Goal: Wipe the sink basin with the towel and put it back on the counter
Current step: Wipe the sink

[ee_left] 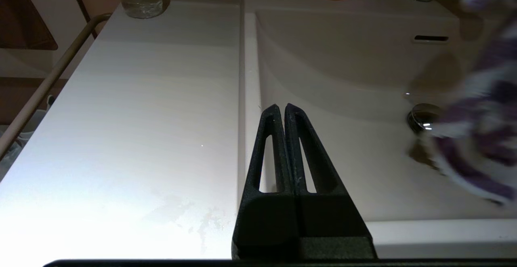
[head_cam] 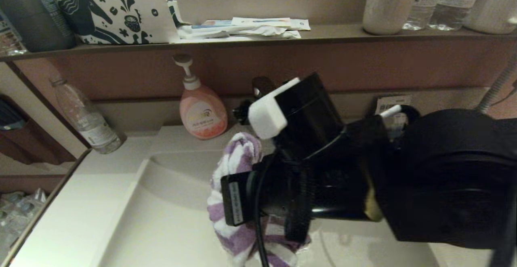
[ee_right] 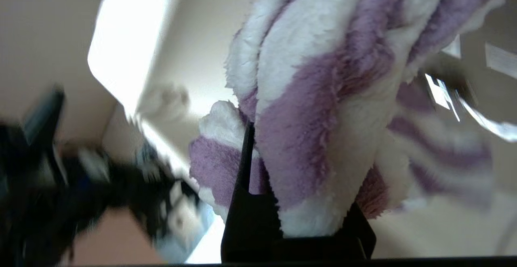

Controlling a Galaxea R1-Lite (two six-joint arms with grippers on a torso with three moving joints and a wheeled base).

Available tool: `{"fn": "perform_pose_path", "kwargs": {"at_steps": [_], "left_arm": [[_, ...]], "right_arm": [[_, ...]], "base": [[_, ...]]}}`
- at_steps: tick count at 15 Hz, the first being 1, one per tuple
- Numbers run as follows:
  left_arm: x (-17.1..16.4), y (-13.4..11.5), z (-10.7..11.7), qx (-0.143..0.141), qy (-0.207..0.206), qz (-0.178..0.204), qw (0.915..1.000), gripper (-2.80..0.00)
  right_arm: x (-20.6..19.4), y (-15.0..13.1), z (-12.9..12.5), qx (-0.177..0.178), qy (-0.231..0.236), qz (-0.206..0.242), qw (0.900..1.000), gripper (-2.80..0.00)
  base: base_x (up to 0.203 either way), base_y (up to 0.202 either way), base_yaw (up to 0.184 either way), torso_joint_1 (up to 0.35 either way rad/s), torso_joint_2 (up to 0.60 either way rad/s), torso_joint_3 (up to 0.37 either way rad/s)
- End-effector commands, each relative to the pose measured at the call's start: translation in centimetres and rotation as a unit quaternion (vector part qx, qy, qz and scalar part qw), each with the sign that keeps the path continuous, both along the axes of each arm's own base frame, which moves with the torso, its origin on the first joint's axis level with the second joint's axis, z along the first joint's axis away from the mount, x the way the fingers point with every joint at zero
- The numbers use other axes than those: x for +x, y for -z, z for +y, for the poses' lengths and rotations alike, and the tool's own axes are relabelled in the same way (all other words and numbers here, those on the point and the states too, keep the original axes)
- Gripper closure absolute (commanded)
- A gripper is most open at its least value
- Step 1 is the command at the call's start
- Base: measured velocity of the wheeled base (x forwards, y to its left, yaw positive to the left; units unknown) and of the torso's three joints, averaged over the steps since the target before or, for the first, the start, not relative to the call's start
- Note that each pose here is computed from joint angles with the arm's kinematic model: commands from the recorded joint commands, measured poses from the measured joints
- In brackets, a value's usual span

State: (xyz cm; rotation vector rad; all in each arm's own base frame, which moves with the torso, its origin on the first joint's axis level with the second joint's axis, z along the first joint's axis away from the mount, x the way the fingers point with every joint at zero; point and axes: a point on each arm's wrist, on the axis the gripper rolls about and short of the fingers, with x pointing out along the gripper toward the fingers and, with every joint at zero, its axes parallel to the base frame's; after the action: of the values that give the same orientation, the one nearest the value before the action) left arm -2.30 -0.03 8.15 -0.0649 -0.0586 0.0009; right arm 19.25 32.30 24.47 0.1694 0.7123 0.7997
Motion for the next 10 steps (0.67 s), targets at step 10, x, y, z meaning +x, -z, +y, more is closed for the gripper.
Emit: {"fn": "perform_pose_path", "kwargs": {"at_steps": [10], "left_arm": [[0.0,0.0,0.0,0.0,0.0,0.0,1.0,0.0]], "right_arm": [[7.7,14.9,10.4,-0.115,0.04,-0.041,0.992,0.0]], "base": [[0.0,0.0,0.0,0.0,0.0,0.0]]}}
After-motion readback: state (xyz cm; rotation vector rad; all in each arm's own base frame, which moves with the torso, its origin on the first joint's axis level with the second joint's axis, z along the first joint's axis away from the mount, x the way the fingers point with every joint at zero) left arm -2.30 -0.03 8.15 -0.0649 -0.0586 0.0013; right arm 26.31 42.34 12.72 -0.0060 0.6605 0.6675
